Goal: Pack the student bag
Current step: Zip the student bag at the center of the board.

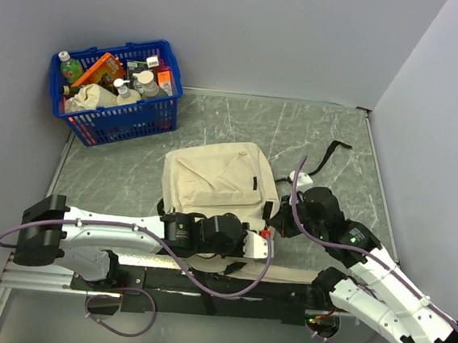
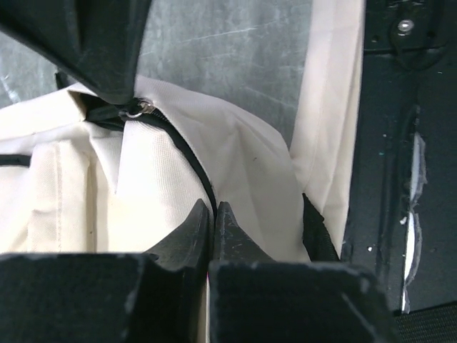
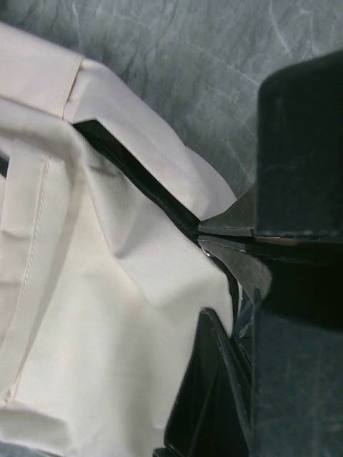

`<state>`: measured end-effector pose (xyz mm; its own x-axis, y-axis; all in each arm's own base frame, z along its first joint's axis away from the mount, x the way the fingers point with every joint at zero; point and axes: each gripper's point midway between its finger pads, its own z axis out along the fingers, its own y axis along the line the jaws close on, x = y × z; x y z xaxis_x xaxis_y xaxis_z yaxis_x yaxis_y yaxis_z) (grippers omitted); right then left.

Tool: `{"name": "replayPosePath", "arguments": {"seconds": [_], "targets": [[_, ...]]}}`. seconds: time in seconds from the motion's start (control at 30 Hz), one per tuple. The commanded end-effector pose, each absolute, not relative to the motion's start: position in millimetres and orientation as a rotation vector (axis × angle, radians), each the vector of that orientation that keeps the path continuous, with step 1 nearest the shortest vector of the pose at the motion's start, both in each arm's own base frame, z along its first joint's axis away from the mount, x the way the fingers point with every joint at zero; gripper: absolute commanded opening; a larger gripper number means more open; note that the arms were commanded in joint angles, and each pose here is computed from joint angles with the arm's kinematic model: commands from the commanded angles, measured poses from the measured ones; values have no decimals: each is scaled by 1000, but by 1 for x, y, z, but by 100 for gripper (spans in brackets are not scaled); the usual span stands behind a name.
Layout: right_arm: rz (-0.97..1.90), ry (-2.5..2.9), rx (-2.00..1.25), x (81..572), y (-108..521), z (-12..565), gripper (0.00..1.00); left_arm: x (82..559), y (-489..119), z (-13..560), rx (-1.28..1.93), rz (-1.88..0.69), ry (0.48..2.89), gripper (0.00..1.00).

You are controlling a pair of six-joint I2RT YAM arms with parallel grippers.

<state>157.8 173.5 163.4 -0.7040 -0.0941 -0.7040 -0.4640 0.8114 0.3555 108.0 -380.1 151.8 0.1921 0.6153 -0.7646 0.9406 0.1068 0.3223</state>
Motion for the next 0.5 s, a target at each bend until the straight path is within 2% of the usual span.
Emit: {"name": "replayPosePath", "arguments": {"seconds": [0.0,0.17,0.47], "targets": [[530,2313,-367,174,160,162,0,86,-404,177,1667,-628,1382,1],[316,2345,-285,210,134,152,0,43,-395,184,1896,-812,1284,1],[258,2394,-203,246,126,139,0,29,-378,197,2048,-823,1129,1]]}}
